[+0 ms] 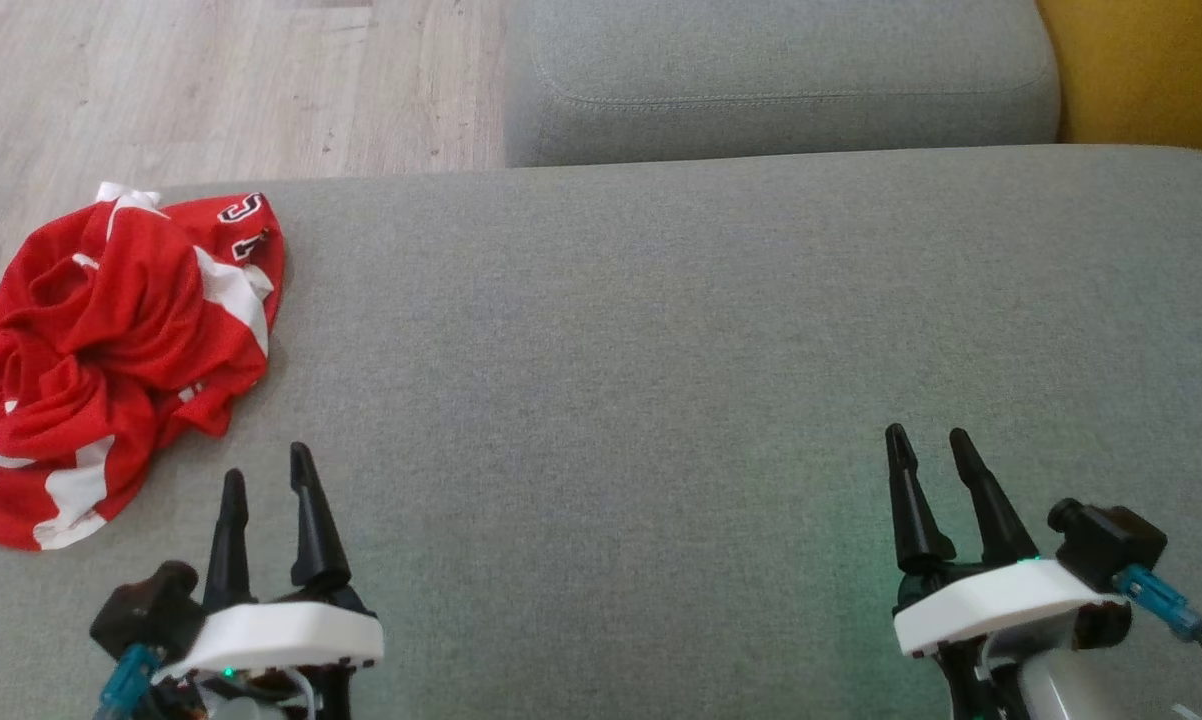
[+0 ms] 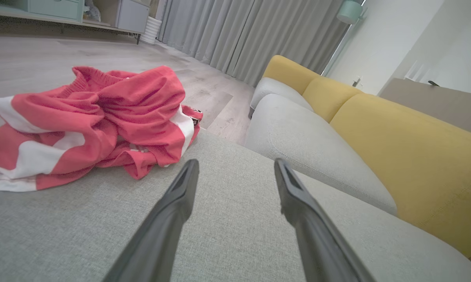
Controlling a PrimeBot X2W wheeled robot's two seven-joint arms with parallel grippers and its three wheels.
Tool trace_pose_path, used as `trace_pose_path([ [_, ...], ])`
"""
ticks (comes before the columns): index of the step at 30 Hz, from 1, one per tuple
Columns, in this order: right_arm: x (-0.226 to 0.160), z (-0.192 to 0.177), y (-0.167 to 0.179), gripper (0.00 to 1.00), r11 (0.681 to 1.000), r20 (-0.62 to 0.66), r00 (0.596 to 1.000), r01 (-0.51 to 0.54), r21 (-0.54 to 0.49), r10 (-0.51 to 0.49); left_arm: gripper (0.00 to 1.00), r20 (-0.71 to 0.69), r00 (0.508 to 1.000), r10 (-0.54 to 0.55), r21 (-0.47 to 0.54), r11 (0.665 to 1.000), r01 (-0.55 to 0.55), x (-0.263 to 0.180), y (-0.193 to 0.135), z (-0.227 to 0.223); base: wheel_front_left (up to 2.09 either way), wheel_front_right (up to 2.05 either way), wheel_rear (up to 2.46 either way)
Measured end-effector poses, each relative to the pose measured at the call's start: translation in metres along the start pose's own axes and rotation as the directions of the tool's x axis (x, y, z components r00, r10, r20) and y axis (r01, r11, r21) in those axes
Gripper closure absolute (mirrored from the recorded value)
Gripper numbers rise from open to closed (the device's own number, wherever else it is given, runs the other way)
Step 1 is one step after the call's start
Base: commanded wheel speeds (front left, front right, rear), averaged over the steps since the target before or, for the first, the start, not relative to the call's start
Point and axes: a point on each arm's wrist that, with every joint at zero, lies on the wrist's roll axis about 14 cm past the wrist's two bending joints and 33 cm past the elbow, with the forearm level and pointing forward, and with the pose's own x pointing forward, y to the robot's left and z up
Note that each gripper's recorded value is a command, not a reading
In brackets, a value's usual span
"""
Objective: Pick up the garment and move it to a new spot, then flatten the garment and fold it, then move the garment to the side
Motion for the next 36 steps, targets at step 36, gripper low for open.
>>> trace_pose_path([
  [36, -0.003, 0.002, 0.015, 0.0, 0.91, 0.022, 0.995, -0.079, -0.407, 0.097, 0.0, 0.078, 0.987, -0.144, 0.402, 0.91, 0.1, -0.006, -0.03, 0.006, 0.0, 0.0, 0.0],
])
